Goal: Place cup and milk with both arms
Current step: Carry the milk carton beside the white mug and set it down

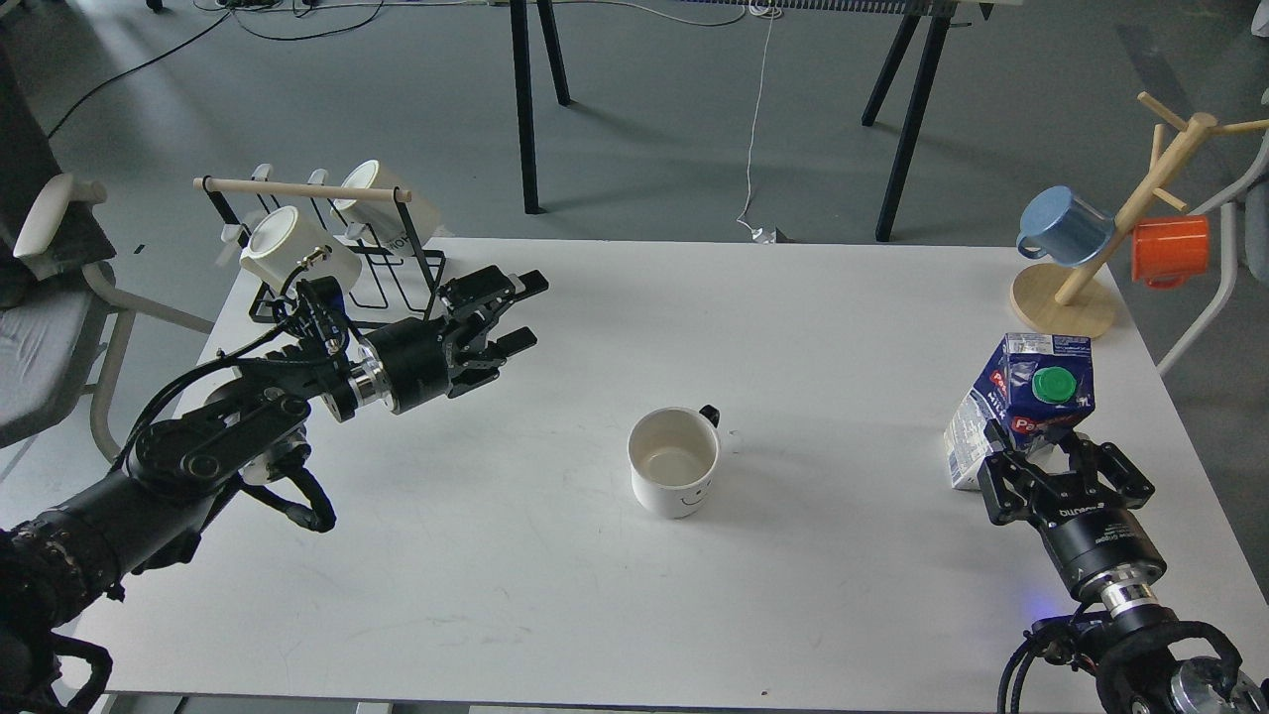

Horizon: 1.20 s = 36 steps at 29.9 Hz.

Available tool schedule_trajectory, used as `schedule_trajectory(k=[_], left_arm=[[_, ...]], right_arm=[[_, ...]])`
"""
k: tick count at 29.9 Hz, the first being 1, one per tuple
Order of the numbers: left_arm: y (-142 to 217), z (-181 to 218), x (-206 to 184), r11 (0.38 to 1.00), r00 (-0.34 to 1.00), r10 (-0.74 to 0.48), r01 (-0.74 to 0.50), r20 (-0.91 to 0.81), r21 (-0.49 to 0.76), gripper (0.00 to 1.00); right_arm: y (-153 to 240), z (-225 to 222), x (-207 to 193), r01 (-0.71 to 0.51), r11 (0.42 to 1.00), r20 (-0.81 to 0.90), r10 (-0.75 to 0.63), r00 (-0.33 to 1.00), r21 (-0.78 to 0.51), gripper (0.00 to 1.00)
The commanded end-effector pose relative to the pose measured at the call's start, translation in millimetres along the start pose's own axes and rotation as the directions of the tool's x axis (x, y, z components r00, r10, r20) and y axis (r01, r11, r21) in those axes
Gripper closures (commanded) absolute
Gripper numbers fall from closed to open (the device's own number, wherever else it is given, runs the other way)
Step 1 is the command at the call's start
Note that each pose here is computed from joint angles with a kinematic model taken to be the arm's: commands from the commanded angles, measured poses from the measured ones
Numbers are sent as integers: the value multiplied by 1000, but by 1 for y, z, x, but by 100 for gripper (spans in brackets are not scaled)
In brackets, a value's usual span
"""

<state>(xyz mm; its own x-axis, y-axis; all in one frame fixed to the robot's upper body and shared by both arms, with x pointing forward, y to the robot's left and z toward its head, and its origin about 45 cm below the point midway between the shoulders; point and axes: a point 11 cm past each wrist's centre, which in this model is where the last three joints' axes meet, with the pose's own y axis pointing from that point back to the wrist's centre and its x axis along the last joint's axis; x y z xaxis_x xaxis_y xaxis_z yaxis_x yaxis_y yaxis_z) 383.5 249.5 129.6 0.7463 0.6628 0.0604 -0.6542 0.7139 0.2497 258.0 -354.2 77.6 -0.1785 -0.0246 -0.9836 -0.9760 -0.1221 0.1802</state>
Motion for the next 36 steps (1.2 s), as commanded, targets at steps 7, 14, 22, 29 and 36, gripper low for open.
schedule_trajectory(k=[7,14,22,29,36], left_arm=[[1,-2,0,1000,1000,3,-3,-2,3,8],[1,-2,0,1000,1000,2,-2,2,6,8],[1,-4,-1,1000,1000,-6,6,15,15,8],[3,-9,-4,999,1000,-12,12,19,30,8],[7,-16,-7,999,1000,-12,12,10,42,8]], right_arm=[[-7,25,-16,61,997,38,-59,998,-52,63],[-11,53,-32,116,985,28,-113,993,-128,63],[-6,120,-13,97,963,67,-83,994,-251,60],[-7,155,-9,110,951,95,-86,992,-290,59],[-9,155,0,84,955,82,-63,995,-286,56]])
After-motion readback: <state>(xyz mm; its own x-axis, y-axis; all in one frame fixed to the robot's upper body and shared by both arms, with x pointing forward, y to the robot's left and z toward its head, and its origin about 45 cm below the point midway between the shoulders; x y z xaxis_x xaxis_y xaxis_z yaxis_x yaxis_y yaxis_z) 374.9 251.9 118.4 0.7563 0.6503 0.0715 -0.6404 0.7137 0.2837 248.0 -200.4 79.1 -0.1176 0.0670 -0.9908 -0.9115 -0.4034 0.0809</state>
